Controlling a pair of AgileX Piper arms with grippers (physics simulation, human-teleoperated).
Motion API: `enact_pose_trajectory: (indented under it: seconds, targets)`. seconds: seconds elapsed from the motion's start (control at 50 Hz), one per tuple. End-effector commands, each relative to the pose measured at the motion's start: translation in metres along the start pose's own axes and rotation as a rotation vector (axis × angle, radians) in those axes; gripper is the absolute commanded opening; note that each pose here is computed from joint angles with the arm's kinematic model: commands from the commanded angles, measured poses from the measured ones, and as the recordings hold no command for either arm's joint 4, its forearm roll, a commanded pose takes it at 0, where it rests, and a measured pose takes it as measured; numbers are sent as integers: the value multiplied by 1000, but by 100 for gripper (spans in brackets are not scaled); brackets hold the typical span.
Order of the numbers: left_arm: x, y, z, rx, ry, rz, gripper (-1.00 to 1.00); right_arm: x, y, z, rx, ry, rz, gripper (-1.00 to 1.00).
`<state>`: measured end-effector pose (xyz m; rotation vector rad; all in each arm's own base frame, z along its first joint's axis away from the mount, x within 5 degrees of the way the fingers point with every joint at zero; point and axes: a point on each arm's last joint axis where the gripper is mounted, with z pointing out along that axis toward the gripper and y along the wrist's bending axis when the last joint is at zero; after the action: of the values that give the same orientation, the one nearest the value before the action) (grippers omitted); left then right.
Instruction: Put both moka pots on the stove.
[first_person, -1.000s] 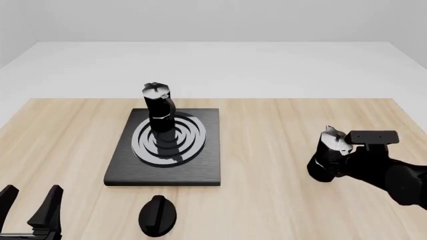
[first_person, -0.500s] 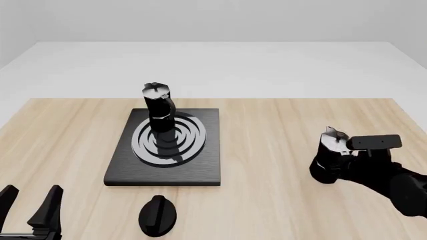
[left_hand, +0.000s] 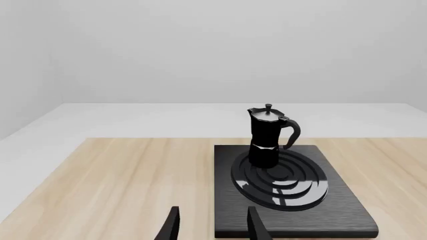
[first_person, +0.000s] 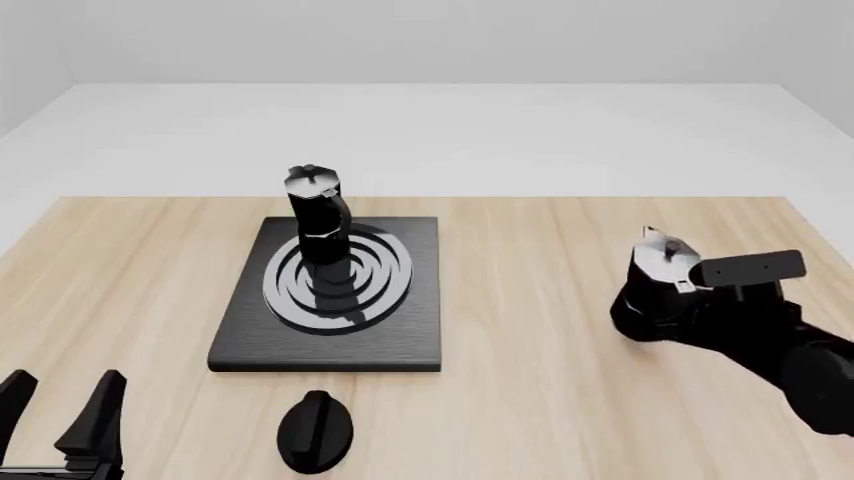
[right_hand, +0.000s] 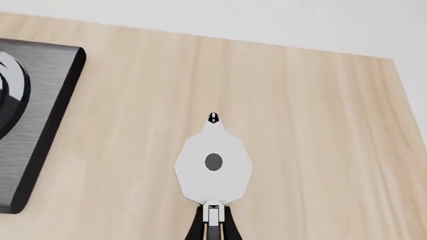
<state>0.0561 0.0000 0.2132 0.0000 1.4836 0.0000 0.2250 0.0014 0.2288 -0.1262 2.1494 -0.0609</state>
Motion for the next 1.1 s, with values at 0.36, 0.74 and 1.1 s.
enact_pose_trajectory:
  seconds: [0.36, 0.74, 1.1]
  targets:
    - [0, 0, 0, 0, 0, 0, 100, -60, 53, 6, -185, -110, -83, -100]
    - [0, 0, 0, 0, 0, 0, 100, -94, 101, 9, -316, -146, -175, -100]
    - [0, 0, 0, 0, 0, 0, 100, -109, 157, 4, -455, -162, -277, -100]
